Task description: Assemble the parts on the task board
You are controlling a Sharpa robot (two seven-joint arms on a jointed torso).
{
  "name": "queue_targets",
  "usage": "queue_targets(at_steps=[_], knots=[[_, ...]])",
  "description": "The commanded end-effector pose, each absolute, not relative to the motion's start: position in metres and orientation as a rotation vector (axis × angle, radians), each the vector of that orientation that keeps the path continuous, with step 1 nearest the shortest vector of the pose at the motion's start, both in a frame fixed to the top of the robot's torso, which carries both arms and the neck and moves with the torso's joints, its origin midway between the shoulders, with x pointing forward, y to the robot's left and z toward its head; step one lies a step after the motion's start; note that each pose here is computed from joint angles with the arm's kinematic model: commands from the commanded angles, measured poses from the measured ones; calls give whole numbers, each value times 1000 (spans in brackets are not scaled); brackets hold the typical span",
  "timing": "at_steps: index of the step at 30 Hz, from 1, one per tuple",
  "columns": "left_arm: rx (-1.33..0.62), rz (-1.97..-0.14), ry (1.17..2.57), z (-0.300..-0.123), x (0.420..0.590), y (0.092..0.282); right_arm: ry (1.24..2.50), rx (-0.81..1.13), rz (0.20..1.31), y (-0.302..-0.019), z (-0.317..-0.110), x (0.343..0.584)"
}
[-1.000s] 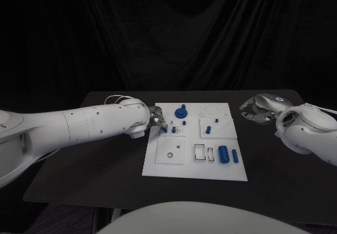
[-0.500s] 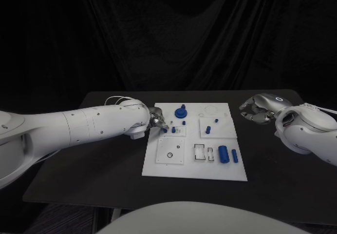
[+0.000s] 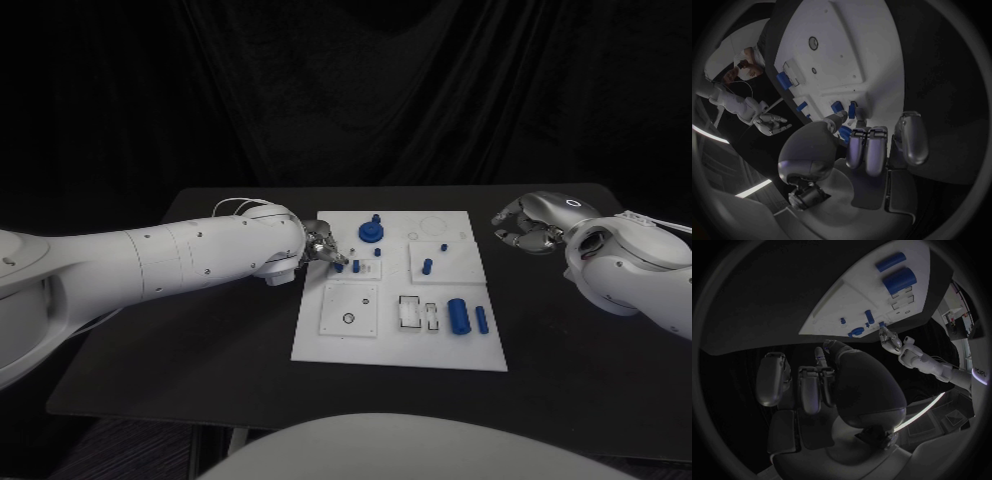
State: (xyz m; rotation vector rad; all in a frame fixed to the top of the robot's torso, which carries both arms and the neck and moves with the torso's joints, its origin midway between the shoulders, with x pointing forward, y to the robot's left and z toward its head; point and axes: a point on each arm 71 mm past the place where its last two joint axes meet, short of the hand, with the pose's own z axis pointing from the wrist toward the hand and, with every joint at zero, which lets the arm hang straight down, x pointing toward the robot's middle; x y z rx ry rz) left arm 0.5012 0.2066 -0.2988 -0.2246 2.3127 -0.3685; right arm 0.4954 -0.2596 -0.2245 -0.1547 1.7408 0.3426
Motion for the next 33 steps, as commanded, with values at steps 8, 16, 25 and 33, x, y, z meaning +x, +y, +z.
queue_targets(at_steps=[8, 16, 25, 33], knots=[[-210, -348, 2390, -312, 492, 210, 1751, -147, 325, -261, -226, 495], [-210, -371, 2377, -311, 493, 212, 1752, -147, 324, -261, -227, 495], [-206, -386, 2374, -311, 492, 214, 1752, -147, 324, -261, -227, 495], [-207, -397, 2369, -311, 492, 216, 1752, -146, 323, -261, -227, 495]])
